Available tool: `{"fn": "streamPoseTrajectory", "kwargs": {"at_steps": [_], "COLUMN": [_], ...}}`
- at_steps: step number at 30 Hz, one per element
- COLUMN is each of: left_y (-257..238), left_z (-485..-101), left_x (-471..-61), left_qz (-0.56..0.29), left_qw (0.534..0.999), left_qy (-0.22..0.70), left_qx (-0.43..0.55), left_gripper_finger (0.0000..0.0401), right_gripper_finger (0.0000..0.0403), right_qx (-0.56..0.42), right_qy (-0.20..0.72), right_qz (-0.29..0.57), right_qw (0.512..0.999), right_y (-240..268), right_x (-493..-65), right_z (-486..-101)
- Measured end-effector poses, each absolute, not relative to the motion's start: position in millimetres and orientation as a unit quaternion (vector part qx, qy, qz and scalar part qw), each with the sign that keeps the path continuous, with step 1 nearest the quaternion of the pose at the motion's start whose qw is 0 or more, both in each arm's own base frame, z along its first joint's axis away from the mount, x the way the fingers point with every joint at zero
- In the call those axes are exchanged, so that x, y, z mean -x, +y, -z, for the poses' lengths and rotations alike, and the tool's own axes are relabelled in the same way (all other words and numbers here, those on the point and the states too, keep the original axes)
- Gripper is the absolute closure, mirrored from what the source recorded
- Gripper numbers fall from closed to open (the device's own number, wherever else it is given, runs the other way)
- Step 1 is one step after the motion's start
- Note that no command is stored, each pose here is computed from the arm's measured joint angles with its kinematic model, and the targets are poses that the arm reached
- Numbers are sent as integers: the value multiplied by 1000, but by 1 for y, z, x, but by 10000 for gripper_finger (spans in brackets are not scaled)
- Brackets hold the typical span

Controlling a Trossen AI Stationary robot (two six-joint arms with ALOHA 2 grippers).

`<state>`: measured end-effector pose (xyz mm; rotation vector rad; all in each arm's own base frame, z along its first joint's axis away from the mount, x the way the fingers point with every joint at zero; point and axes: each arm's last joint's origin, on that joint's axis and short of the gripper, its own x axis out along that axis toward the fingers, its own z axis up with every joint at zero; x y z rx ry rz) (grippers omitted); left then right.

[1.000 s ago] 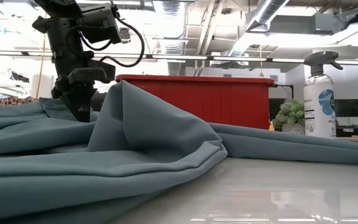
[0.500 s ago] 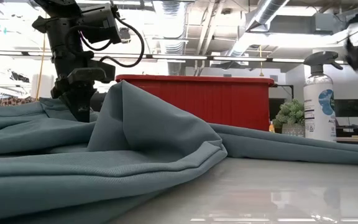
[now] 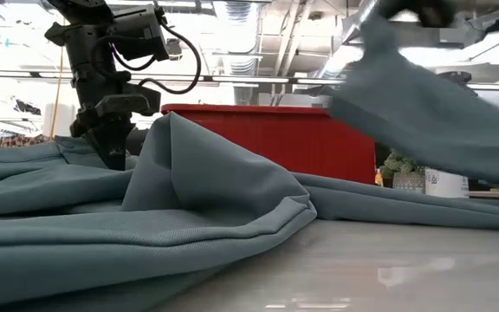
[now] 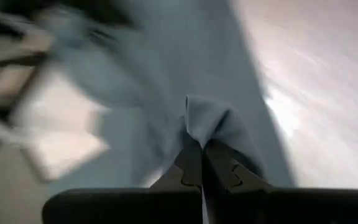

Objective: Fold Laundry from Bin
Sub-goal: Fold the blue pants in the red bin

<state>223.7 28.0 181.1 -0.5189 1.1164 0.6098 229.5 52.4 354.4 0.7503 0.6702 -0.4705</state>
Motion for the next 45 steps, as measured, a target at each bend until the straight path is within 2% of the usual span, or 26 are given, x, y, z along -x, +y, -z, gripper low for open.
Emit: {"fn": "streamPoseTrajectory", "kwargs": {"at_steps": [3,6,8,12,15,18,21,23,27,32,37,41,45], "left_y": [28,28,28,28,28,28,28,28,26,25,25,23,14], "left_z": [-181,-181,-181,-181,-181,-181,-181,-181,-179,-176,-173,-166,-164], "left_x": [-224,-224,-224,-223,-224,-223,-223,-223,-219,-204,-197,-181,-169], "left_qz": [-283,-286,-286,-288,-289,-292,-293,-294,-281,-300,-328,-372,-364], "left_qw": [773,771,771,771,771,771,770,769,752,705,687,627,588], "left_qy": [515,514,514,513,513,511,510,510,535,596,607,636,677], "left_qx": [240,244,244,243,242,244,245,250,263,243,229,254,251], "left_gripper_finger": [401,401,401,401,401,401,401,401,401,401,401,401,401], "right_gripper_finger": [385,385,385,385,385,385,385,385,385,379,380,378,379], "right_qx": [-354,-377,-395,-434,-463,-477,-470,-456,-426,-413,-395,-388,-361], "right_qy": [279,291,324,417,515,599,644,652,642,623,622,624,639], "right_qz": [57,-67,-109,-139,-80,44,162,224,292,293,287,282,298], "right_qw": [891,877,853,787,717,642,581,563,567,596,612,617,610], "right_y": [62,89,112,158,180,184,179,176,174,178,180,182,182], "right_x": [-242,-241,-231,-201,-170,-138,-110,-98,-88,-93,-102,-108,-113], "right_z": [-379,-388,-387,-371,-355,-341,-334,-330,-324,-319,-314,-311,-305]}}
